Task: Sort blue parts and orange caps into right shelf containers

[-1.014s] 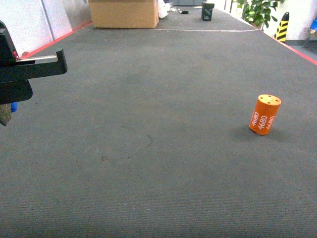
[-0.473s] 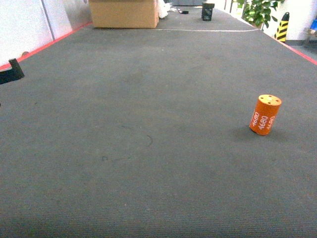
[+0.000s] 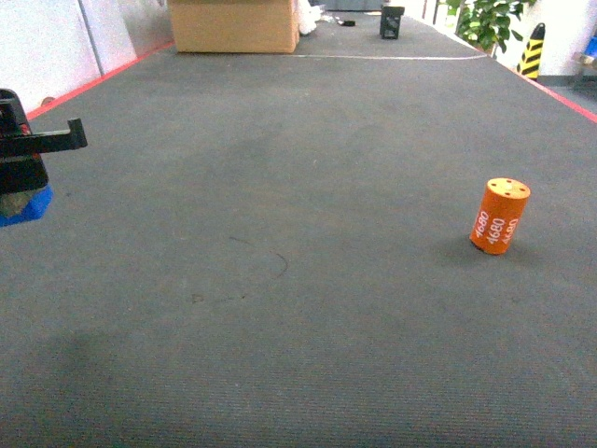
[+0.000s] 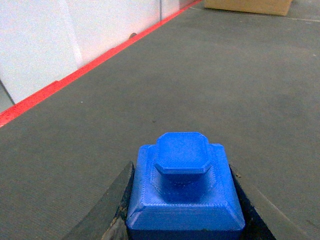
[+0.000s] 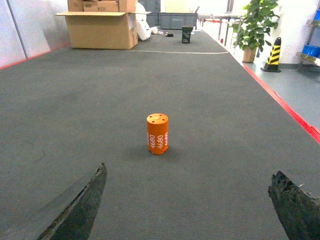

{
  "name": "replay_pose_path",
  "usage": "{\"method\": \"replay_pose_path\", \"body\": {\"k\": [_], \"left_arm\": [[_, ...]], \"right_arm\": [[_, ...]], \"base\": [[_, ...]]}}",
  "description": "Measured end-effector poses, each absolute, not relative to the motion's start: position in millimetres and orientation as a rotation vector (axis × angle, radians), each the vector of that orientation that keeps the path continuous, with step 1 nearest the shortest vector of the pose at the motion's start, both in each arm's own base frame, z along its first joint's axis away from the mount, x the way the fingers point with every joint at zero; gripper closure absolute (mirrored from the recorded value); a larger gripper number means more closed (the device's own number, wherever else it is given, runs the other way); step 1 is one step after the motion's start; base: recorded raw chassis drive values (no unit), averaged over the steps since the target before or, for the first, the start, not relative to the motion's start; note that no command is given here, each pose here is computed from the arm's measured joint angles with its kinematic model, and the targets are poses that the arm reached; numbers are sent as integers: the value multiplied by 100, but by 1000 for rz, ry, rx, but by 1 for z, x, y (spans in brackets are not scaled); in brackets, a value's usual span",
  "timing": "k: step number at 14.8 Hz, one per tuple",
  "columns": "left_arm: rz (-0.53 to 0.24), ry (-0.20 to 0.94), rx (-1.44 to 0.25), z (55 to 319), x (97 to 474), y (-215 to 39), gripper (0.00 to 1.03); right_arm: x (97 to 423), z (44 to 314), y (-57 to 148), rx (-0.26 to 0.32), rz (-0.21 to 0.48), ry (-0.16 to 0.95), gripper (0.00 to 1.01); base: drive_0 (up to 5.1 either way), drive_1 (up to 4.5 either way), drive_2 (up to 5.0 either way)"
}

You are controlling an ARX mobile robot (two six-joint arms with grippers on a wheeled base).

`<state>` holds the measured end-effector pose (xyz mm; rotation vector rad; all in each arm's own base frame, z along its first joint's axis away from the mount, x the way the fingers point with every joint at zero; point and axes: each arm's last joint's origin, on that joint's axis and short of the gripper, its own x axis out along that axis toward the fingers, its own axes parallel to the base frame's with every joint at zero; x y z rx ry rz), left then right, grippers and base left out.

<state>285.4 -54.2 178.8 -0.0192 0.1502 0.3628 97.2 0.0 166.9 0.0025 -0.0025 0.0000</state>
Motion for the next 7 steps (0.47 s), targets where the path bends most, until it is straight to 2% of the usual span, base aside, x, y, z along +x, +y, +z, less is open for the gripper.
{"method": "replay_pose_path", "body": {"k": [7], "left_arm": [[304,158,-14,174,286,-62,62]], "right_arm": [[97,167,0,2,0,-3,3]], "base": [[0,0,0]]}}
